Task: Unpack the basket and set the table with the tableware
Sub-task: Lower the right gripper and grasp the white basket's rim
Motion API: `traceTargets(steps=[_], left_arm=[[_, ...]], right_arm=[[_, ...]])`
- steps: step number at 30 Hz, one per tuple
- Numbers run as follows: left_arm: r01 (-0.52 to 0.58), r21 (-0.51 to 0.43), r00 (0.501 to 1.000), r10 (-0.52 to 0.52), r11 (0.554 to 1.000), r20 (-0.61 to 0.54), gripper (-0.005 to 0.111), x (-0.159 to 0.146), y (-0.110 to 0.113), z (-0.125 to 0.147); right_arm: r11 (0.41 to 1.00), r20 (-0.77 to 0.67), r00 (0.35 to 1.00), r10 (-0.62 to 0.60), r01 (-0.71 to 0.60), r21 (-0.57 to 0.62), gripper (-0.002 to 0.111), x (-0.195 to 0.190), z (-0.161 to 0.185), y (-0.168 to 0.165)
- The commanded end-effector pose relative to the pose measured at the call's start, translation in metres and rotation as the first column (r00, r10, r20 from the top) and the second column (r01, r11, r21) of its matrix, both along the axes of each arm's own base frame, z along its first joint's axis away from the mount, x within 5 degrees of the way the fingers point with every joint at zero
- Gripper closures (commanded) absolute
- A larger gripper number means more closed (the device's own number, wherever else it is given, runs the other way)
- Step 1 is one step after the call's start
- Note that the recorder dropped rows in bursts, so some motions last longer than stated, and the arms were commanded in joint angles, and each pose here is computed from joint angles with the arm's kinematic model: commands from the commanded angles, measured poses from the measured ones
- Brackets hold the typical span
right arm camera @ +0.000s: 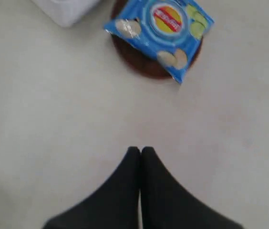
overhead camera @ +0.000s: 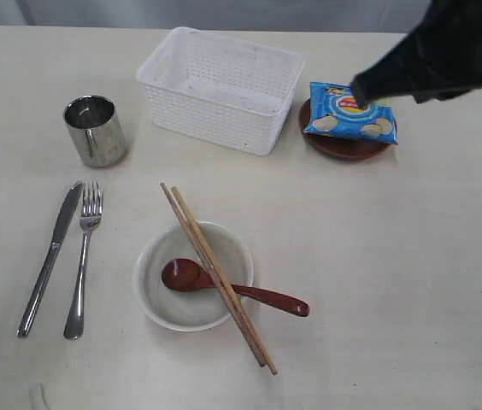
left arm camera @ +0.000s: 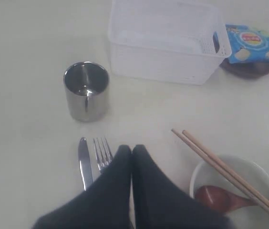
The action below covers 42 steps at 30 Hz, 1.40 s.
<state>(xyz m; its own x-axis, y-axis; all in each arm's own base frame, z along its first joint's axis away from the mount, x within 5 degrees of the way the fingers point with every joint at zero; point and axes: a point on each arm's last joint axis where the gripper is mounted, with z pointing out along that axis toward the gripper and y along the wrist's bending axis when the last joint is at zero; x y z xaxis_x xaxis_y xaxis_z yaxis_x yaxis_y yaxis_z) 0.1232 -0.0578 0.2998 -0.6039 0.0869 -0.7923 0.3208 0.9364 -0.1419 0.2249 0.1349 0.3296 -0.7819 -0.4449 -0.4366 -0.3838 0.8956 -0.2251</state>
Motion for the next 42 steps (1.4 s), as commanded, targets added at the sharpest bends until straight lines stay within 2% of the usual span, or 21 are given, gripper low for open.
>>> traceTargets(steps=[1, 3, 5, 6, 7, 10, 11, 13, 17, 19, 20, 25, 33, 35, 37, 40, 42], left_arm=[[0.009, -0.007, 1.0, -0.009, 1.0, 0.006, 0.107, -0.001, -0.001, 0.0], [0.01, -0.007, 1.0, -0.01, 1.0, 0.009, 0.107, -0.001, -0.001, 0.0], [0.01, -0.008, 1.0, -0.01, 1.0, 0.011, 0.107, -0.001, -0.001, 0.0], [0.01, -0.008, 1.0, -0.01, 1.0, 0.011, 0.107, -0.001, -0.001, 0.0], [0.016, -0.003, 1.0, -0.016, 1.0, 0.02, 0.107, 0.0, -0.001, 0.0], [0.022, 0.001, 0.999, -0.022, 1.0, 0.032, 0.107, 0.0, -0.001, 0.001], [0.022, 0.001, 0.999, -0.022, 1.0, 0.032, 0.107, 0.0, -0.001, 0.001], [0.022, 0.0, 0.999, -0.022, 1.0, 0.033, 0.107, 0.0, -0.002, 0.001], [0.022, -0.002, 0.999, -0.022, 1.0, 0.038, 0.107, 0.0, -0.002, 0.002], [0.022, -0.003, 0.999, -0.022, 1.0, 0.04, 0.107, 0.001, -0.002, 0.002], [0.022, -0.004, 0.999, -0.022, 1.0, 0.042, 0.107, 0.001, -0.002, 0.002], [0.023, -0.003, 0.999, -0.023, 1.0, 0.047, 0.107, 0.001, -0.002, 0.002], [0.023, -0.005, 0.998, -0.023, 1.0, 0.051, 0.107, 0.001, -0.002, 0.003], [0.023, -0.005, 0.998, -0.023, 1.0, 0.051, 0.107, 0.001, -0.002, 0.003], [0.023, -0.005, 0.998, -0.023, 1.0, 0.051, 0.107, 0.001, -0.002, 0.003], [0.023, -0.005, 0.998, -0.023, 1.0, 0.051, 0.107, 0.001, -0.002, 0.003], [0.023, -0.005, 0.998, -0.023, 1.0, 0.051, 0.107, 0.001, -0.002, 0.003]], right_arm=[[0.998, -0.028, 0.998, 0.057, -0.057, -0.017, 0.109, 0.051, -0.006, 0.036], [0.997, -0.048, 0.996, 0.074, -0.076, -0.032, 0.109, 0.088, -0.008, 0.053], [0.995, -0.106, 0.989, 0.098, -0.098, 0.005, 0.109, 0.132, -0.017, 0.062], [0.993, -0.121, 0.987, 0.103, -0.096, 0.066, 0.109, 0.152, -0.014, 0.06], [0.98, -0.126, 0.979, 0.16, -0.143, 0.137, 0.109, 0.176, -0.019, 0.059], [0.936, -0.062, 0.959, 0.277, -0.255, 0.241, 0.108, 0.217, -0.022, 0.047], [0.922, -0.029, 0.957, 0.289, -0.27, 0.276, 0.105, 0.235, -0.025, 0.035], [0.917, -0.026, 0.952, 0.306, -0.287, 0.277, 0.093, 0.249, -0.039, 0.027], [0.919, -0.032, 0.946, 0.323, -0.305, 0.251, 0.051, 0.27, -0.073, 0.02], [0.919, -0.017, 0.947, 0.32, -0.306, 0.247, 0.039, 0.278, -0.087, 0.021], [0.916, -0.015, 0.942, 0.336, -0.323, 0.24, 0.039, 0.281, -0.096, 0.024], [0.883, -0.005, 0.901, 0.434, -0.425, 0.198, 0.054, 0.288, -0.129, 0.044], [0.847, -0.031, 0.864, 0.502, -0.485, 0.216, 0.055, 0.287, -0.16, 0.062], [0.849, -0.028, 0.866, 0.499, -0.483, 0.213, 0.059, 0.289, -0.164, 0.062], [0.851, -0.016, 0.868, 0.495, -0.482, 0.208, 0.073, 0.29, -0.165, 0.062], [0.853, 0.027, 0.873, 0.487, -0.482, 0.197, 0.107, 0.294, -0.161, 0.063], [0.857, 0.074, 0.877, 0.474, -0.479, 0.189, 0.108, 0.296, -0.154, 0.063]])
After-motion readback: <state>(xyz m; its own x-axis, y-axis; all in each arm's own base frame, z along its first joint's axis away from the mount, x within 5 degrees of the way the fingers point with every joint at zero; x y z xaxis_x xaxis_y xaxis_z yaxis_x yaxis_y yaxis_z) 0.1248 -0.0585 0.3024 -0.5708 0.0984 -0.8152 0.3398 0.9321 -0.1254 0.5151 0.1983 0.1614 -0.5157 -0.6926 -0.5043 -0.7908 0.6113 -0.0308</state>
